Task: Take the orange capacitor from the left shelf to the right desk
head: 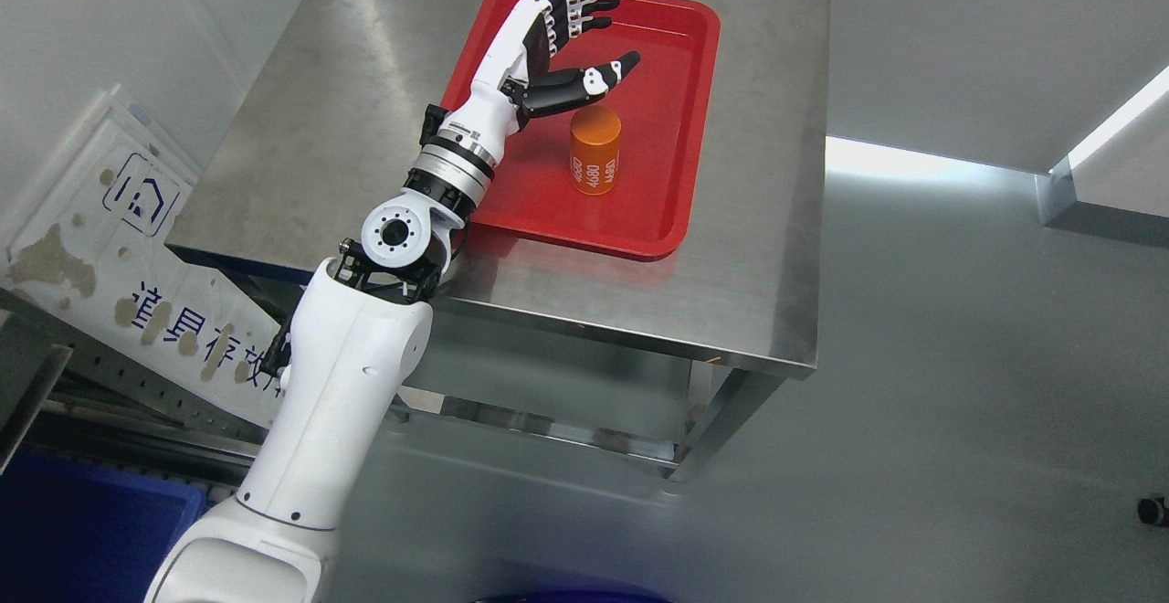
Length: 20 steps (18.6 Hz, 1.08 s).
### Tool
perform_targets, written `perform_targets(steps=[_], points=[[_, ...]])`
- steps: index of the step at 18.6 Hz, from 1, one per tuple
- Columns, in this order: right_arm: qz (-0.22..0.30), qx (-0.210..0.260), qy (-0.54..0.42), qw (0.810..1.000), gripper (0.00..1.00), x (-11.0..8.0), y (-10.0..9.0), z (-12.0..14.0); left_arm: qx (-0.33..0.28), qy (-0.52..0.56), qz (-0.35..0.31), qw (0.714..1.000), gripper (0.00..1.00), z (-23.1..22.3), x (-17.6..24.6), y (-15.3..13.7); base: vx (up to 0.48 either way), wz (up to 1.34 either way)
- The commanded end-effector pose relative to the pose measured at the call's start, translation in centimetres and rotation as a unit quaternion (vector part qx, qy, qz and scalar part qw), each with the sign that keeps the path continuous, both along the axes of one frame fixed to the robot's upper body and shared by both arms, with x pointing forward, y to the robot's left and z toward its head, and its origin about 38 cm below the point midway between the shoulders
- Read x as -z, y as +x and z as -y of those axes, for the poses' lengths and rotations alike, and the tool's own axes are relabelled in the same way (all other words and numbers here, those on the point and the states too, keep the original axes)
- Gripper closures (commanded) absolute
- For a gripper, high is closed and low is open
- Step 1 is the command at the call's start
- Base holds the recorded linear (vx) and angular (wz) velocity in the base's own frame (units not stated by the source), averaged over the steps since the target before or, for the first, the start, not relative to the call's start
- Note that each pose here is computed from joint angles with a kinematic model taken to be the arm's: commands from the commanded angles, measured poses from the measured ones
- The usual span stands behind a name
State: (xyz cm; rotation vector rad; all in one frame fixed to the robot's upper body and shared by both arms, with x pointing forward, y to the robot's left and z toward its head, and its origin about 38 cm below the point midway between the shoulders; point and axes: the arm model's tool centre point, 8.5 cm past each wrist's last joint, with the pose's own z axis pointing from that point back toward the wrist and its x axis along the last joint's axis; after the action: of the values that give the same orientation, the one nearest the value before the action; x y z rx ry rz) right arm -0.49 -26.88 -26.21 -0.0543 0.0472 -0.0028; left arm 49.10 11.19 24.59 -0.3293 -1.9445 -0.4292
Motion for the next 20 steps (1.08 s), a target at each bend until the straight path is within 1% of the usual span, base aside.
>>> perform_targets(steps=[1, 3, 5, 9, 11, 13, 15, 20], points=[[0.018, 0.004, -0.009, 1.0, 0.0, 0.0, 1.1, 1.1, -0.056, -0.03, 0.034, 0.997, 0.15, -4.8, -4.1, 1.8, 0.0, 0.0], [0.018, 0.004, -0.009, 1.0, 0.0, 0.0, 1.1, 1.1, -0.086, -0.05, 0.031, 0.995, 0.08, -7.4, -4.8, 1.9, 0.0, 0.0], [0.019, 0.004, -0.009, 1.0, 0.0, 0.0, 1.1, 1.1, -0.117, -0.068, 0.01, 0.991, 0.01, -10.1, -4.7, 1.8, 0.0, 0.0], [0.018, 0.004, -0.009, 1.0, 0.0, 0.0, 1.1, 1.1, -0.185, -0.05, 0.001, 0.981, 0.0, -17.3, -2.9, 0.2, 0.0, 0.0], [0.018, 0.004, -0.009, 1.0, 0.0, 0.0, 1.1, 1.1, -0.206, -0.039, -0.009, 0.978, 0.0, -19.5, -1.2, -1.2, 0.0, 0.0], [0.019, 0.004, -0.009, 1.0, 0.0, 0.0, 1.1, 1.1, -0.216, -0.037, -0.006, 0.976, 0.0, -20.6, -0.7, -2.6, 0.0, 0.0], [0.018, 0.004, -0.009, 1.0, 0.0, 0.0, 1.1, 1.1, -0.222, -0.036, -0.002, 0.974, 0.0, -21.0, -0.6, -3.3, 0.0, 0.0], [0.019, 0.004, -0.009, 1.0, 0.0, 0.0, 1.1, 1.1, -0.214, -0.03, -0.013, 0.976, 0.0, -20.5, 0.8, -4.2, 0.0, 0.0]])
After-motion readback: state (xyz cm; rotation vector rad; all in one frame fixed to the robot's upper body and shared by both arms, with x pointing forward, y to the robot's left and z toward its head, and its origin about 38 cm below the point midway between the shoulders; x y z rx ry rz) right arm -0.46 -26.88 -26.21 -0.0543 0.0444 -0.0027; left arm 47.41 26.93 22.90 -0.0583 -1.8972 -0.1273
